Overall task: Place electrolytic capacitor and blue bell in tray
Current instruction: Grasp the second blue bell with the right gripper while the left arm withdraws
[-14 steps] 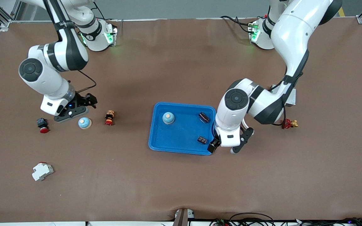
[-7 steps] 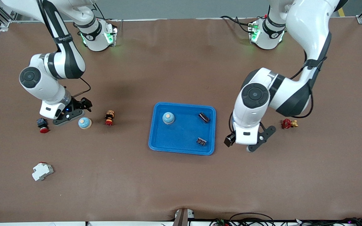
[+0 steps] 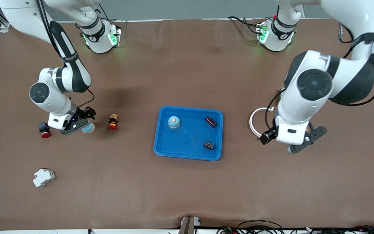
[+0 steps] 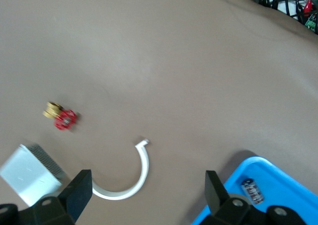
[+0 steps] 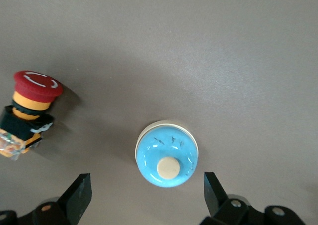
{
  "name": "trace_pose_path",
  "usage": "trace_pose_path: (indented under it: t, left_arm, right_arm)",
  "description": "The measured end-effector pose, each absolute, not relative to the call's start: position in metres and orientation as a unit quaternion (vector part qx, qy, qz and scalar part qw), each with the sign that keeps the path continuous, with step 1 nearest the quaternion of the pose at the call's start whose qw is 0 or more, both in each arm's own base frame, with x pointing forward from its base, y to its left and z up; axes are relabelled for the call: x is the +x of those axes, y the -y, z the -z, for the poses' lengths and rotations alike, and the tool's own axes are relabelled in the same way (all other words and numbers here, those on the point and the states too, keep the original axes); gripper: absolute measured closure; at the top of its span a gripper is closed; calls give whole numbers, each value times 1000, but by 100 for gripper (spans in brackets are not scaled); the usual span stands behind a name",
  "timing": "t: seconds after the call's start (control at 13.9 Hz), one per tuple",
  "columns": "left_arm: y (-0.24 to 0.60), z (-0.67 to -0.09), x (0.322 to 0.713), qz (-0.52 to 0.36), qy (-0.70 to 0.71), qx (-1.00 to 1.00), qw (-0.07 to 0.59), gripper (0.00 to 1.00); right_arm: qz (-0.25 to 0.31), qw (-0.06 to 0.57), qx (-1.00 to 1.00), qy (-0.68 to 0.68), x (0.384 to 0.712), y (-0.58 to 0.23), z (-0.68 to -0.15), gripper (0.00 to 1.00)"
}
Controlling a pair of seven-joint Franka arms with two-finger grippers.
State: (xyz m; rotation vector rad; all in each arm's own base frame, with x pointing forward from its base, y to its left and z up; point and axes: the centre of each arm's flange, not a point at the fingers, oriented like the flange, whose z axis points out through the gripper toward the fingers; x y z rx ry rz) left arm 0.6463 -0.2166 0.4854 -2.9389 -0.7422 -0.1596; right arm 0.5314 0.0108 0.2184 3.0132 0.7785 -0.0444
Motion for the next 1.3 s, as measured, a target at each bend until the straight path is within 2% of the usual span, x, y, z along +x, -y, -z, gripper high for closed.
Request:
trace_pose_path:
  t: [0.22, 0.65, 1.3]
  left_arm:
    - [173, -517, 643, 46, 193, -978, 65, 0]
    - [107, -573, 630, 40, 137, -989, 45, 0]
    - [97, -641, 581, 36, 91, -993, 64, 0]
  right_arm:
    - [19, 15, 969, -247, 531, -7, -207, 0]
    - [25, 16, 971, -239, 540, 3, -193, 0]
    - [34, 16, 970, -241, 547, 2, -177, 0]
